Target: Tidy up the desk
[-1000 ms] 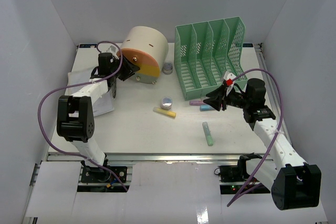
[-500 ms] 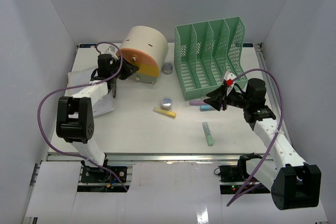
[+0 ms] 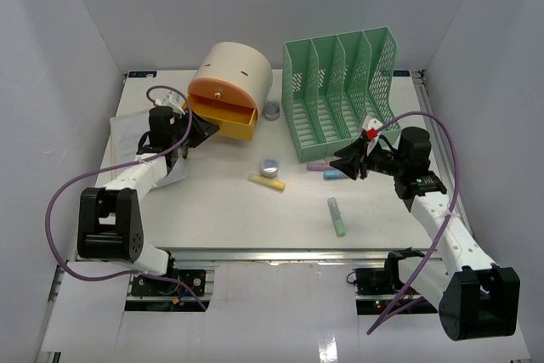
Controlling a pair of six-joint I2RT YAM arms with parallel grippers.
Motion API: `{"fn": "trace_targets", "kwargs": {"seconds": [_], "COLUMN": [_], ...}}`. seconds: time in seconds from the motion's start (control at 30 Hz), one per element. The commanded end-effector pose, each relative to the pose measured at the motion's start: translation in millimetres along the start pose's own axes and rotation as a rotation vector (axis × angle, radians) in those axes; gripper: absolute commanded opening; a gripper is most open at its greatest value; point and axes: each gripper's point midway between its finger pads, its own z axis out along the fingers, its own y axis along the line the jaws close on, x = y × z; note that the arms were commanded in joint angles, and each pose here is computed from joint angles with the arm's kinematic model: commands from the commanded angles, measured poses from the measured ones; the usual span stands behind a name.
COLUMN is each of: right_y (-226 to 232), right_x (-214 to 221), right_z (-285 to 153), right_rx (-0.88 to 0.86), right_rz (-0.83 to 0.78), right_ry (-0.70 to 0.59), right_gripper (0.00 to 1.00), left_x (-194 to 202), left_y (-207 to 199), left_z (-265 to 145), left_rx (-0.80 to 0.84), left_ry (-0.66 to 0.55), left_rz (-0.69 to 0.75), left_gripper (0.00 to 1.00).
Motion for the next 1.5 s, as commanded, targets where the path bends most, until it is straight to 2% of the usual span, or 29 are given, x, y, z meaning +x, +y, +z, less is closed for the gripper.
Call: {"fn": "trace_targets", "kwargs": {"seconds": [0.0, 0.2, 0.77, 0.87, 0.93, 1.1, 1.23, 1.47], "right_y": [-3, -3, -8, -9, -10, -12, -13, -11], "right_x": [-18, -15, -4, -1, -1, 1, 2, 0], "right_z": [-3, -2, -1, 0, -1, -1, -2, -3], "right_rx": [0.001, -0.002, 0.01, 0.013, 0.017, 0.024, 0.025, 0.01], "right_rz": [-0.064, -0.065, -0.057, -0.055, -0.059, -0.058, -0.059, -0.074], "right_ry": [-0.03, -0.026, -0.004, 0.003, 0.005, 0.009, 0.011, 0.009], "right_gripper": [0.43, 0.45, 0.48, 0.52, 0.54, 0.55, 0.56, 0.63], "left_x": [-4, 0, 15, 18, 21, 21, 19, 20], "left_y": [-24, -24, -22, -19, -18, -15, -21, -48], "left_z": [-17, -22, -49, -46, -46, -51, -65, -106], "left_rx": [0.083, 0.083, 0.085, 0.083, 0.083, 0.06, 0.077, 0.172], "left_ry": [-0.015, -0.009, -0.019, -0.008, -0.002, -0.009, -0.029, -0.083], "left_rz": [0.049, 0.05, 0.076, 0.059, 0.051, 0.071, 0.163, 0.362], "left_gripper": [0.27, 0.32, 0.34, 0.42, 0.51, 0.78, 0.84, 0.87]}}
